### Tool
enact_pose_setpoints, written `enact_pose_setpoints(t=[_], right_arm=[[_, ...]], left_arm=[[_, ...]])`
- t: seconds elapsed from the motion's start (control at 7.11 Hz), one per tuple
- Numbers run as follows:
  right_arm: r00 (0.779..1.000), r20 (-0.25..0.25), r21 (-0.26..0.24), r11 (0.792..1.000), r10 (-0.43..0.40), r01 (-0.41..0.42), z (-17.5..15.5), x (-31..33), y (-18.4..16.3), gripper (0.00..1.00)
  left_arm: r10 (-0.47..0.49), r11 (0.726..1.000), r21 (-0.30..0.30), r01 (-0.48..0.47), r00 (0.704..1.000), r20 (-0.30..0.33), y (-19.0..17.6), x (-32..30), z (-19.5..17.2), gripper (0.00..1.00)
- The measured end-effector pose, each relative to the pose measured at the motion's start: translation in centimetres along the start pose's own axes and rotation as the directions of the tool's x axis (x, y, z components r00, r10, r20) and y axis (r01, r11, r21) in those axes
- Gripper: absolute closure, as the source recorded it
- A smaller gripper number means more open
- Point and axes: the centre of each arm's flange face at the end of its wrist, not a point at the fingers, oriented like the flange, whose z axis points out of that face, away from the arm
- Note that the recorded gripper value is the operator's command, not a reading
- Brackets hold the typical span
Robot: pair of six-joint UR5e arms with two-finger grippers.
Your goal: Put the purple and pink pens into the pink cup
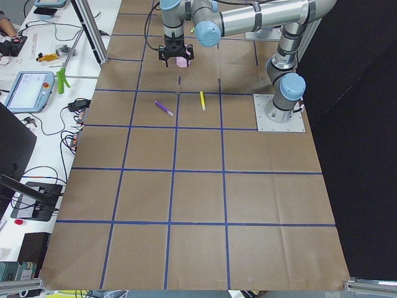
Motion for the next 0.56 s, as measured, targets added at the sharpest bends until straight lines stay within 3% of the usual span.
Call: enact_pose_setpoints(t=[0.28,0.56], right_arm=[[0.999,-0.032,-0.001,1.000,-0.026,0.026,0.9,0.9,-0.9,0.02],[0.999,-0.034,0.002,1.000,-0.023,0.023,1.9,1.7,-1.0,0.04]], left_arm=[[-0.221,0.975,0.017,0.221,0.975,0.008,0.1,1.9,2.1,0.02],[-0.344,0.936,0.075,0.344,0.939,-0.014,-0.2,3.8,4.4,0.03]])
